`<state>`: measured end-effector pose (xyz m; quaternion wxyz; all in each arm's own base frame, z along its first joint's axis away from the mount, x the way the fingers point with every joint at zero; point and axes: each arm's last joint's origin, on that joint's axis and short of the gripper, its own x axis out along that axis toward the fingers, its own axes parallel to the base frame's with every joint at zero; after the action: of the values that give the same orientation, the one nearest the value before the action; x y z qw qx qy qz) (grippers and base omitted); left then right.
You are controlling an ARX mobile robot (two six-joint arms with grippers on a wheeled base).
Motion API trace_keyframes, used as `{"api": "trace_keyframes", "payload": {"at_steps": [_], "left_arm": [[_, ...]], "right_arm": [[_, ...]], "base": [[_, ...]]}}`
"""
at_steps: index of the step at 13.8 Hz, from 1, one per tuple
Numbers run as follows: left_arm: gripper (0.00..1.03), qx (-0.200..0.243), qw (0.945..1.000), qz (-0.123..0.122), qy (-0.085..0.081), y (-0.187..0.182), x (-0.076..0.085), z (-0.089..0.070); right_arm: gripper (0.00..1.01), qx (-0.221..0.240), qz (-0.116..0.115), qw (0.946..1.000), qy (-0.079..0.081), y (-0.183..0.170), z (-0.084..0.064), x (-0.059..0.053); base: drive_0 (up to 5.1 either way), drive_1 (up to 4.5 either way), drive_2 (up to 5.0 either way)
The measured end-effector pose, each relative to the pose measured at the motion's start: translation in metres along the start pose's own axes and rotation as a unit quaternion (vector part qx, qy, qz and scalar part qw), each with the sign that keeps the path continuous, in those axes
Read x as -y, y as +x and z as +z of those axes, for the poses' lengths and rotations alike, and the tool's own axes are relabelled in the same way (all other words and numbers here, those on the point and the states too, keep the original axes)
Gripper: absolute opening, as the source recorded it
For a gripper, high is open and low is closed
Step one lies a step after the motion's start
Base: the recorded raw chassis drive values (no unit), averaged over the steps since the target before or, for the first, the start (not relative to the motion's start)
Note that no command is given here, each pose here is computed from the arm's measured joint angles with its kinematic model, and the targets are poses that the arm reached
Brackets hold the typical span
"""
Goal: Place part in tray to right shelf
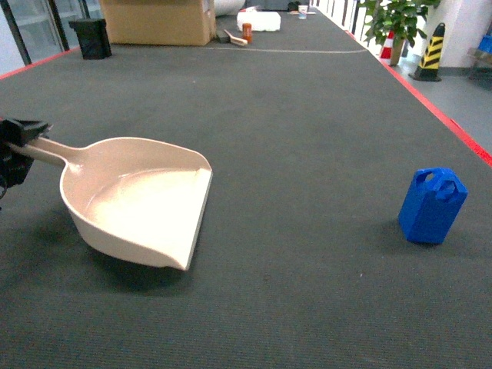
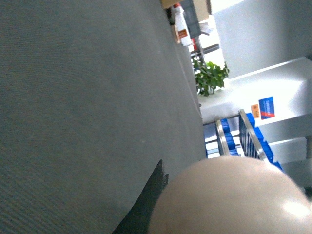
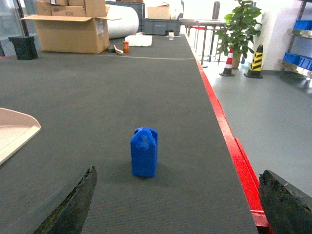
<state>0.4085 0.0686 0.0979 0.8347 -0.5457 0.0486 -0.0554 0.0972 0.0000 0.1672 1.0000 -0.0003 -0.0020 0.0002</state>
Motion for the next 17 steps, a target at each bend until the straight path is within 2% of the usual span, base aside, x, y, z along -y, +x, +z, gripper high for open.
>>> {"api": "trace_keyframes", "payload": {"at_steps": [1, 2, 3, 4, 5, 7, 8, 10, 12, 13, 16, 17], "left_arm": [[0.13, -0.004, 0.9993, -0.037, 0.0, -0.004, 0.025, -0.011], [0.13, -0.016, 0.9982, -0.058, -0.005, -0.007, 0.043, -0.024], [0.13, -0.031, 0.997, -0.07, -0.012, -0.008, 0.055, -0.037], [0.13, -0.047, 0.9958, -0.077, -0.02, -0.011, 0.066, -0.053], [0.13, -0.056, 0.9948, -0.077, -0.036, -0.013, 0.073, -0.067], [0.13, -0.065, 0.993, -0.07, -0.071, -0.016, 0.081, -0.089], [0.13, -0.068, 0.9912, -0.065, -0.094, -0.019, 0.085, -0.101], [0.13, -0.074, 0.9873, -0.072, -0.121, -0.022, 0.097, -0.113], [0.13, -0.088, 0.982, -0.094, -0.138, -0.026, 0.117, -0.126], [0.13, -0.096, 0.9791, -0.096, -0.151, -0.032, 0.123, -0.132], [0.13, -0.094, 0.978, -0.096, -0.16, -0.042, 0.127, -0.132], [0.13, -0.092, 0.978, -0.096, -0.16, -0.042, 0.128, -0.132]], "right_arm": [[0.98, 0.0, 0.0, 1.0, 0.0, 0.0, 0.0, 0.0], [0.98, 0.0, 0.0, 1.0, 0.0, 0.0, 0.0, 0.0], [0.98, 0.0, 0.0, 1.0, 0.0, 0.0, 0.0, 0.0], [0.98, 0.0, 0.0, 1.0, 0.0, 0.0, 0.0, 0.0], [0.98, 0.0, 0.0, 1.0, 0.0, 0.0, 0.0, 0.0], [0.98, 0.0, 0.0, 1.0, 0.0, 0.0, 0.0, 0.0], [0.98, 0.0, 0.0, 1.0, 0.0, 0.0, 0.0, 0.0], [0.98, 0.0, 0.0, 1.0, 0.0, 0.0, 0.0, 0.0], [0.98, 0.0, 0.0, 1.0, 0.0, 0.0, 0.0, 0.0], [0.98, 0.0, 0.0, 1.0, 0.0, 0.0, 0.0, 0.0], [0.98, 0.0, 0.0, 1.0, 0.0, 0.0, 0.0, 0.0], [0.98, -0.024, -0.007, 0.9997, -0.004, 0.0, -0.002, 0.0]], "base": [[0.0, 0.0, 0.0], [0.0, 0.0, 0.0], [0.0, 0.0, 0.0], [0.0, 0.0, 0.0], [0.0, 0.0, 0.0], [0.0, 0.0, 0.0], [0.0, 0.0, 0.0], [0.0, 0.0, 0.0], [0.0, 0.0, 0.0], [0.0, 0.0, 0.0], [0.0, 0.0, 0.0], [0.0, 0.0, 0.0]]}}
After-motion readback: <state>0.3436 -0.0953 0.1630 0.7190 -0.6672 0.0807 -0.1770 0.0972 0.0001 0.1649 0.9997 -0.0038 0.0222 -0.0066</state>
